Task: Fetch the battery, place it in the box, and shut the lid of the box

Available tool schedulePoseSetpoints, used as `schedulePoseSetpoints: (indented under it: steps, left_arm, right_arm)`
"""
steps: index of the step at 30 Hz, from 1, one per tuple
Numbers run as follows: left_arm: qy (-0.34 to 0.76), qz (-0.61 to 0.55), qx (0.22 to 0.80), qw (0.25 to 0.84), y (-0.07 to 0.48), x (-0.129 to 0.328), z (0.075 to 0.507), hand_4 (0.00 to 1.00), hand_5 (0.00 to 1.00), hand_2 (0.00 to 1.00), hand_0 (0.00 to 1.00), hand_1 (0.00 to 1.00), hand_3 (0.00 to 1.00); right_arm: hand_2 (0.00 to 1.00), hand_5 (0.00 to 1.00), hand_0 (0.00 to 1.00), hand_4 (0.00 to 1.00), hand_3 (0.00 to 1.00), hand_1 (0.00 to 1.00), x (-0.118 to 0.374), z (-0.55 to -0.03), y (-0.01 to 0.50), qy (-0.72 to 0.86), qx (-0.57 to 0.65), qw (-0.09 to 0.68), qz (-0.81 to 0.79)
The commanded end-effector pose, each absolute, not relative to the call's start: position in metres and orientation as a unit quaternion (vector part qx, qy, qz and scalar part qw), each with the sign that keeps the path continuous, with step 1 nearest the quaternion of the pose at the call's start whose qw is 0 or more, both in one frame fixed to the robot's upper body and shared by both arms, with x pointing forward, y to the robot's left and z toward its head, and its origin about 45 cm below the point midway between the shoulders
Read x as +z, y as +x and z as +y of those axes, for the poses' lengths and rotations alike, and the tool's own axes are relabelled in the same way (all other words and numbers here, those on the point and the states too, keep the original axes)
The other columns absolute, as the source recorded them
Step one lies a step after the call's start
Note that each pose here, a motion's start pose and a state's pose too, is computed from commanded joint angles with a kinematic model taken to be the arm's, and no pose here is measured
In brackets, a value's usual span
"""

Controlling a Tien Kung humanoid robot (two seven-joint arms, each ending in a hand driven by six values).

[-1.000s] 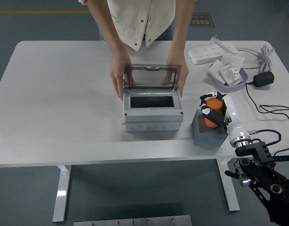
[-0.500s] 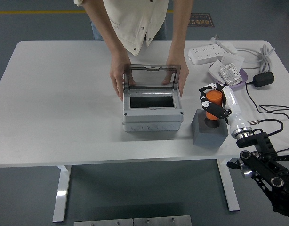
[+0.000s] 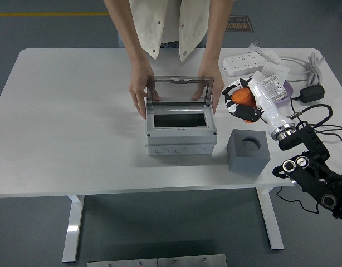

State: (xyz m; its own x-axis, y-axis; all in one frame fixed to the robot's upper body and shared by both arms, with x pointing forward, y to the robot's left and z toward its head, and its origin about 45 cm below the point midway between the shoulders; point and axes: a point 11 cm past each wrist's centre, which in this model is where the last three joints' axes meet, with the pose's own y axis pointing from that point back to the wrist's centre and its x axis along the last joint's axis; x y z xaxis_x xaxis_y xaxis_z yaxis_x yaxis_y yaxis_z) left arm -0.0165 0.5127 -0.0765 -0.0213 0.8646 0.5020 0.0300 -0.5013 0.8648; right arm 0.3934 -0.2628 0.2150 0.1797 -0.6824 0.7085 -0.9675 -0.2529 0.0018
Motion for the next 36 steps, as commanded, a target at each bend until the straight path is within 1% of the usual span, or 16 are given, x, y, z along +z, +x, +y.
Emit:
schedulePoseSetpoints:
  steps: [1,2,5,15,23,31,36]
  left_arm:
    - [0.612,0.366,0.614,0.34,-0.017,-0.076,0.513,0.642,0.391,0.639,0.65,0.717,0.609]
    - [0.612,0.366,0.614,0.339,-0.017,-0.076,0.513,0.647,0.412,0.641,0.651,0.718,0.608]
    - [0.613,0.366,0.614,0.338,-0.017,-0.076,0.514,0.647,0.412,0.641,0.651,0.718,0.608]
    - [0.616,0.366,0.613,0.334,-0.018,-0.074,0.518,0.647,0.417,0.642,0.65,0.719,0.607]
    - [0.618,0.367,0.611,0.331,-0.02,-0.073,0.52,0.647,0.418,0.644,0.65,0.719,0.607]
    - [0.621,0.368,0.609,0.329,-0.022,-0.072,0.521,0.643,0.413,0.644,0.65,0.72,0.608]
    - [0.623,0.367,0.608,0.327,-0.022,-0.071,0.522,0.639,0.409,0.644,0.65,0.72,0.608]
  right_arm:
    - [0.23,0.002,0.086,0.002,0.229,0.168,0.216,-0.259,0.395,0.729,0.316,0.249,-0.554]
    - [0.231,0.002,0.088,0.002,0.23,0.169,0.217,-0.255,0.397,0.728,0.327,0.259,-0.545]
    - [0.231,0.002,0.088,0.002,0.23,0.169,0.22,-0.241,0.404,0.72,0.359,0.292,-0.517]
    - [0.235,0.002,0.088,0.002,0.234,0.168,0.222,-0.194,0.422,0.7,0.437,0.359,-0.436]
    - [0.234,0.002,0.089,0.002,0.235,0.17,0.217,-0.158,0.436,0.703,0.451,0.385,-0.393]
    - [0.236,0.002,0.091,0.002,0.236,0.173,0.217,-0.127,0.444,0.708,0.46,0.387,-0.37]
    - [0.237,0.002,0.095,0.002,0.236,0.175,0.221,-0.118,0.447,0.709,0.464,0.384,-0.367]
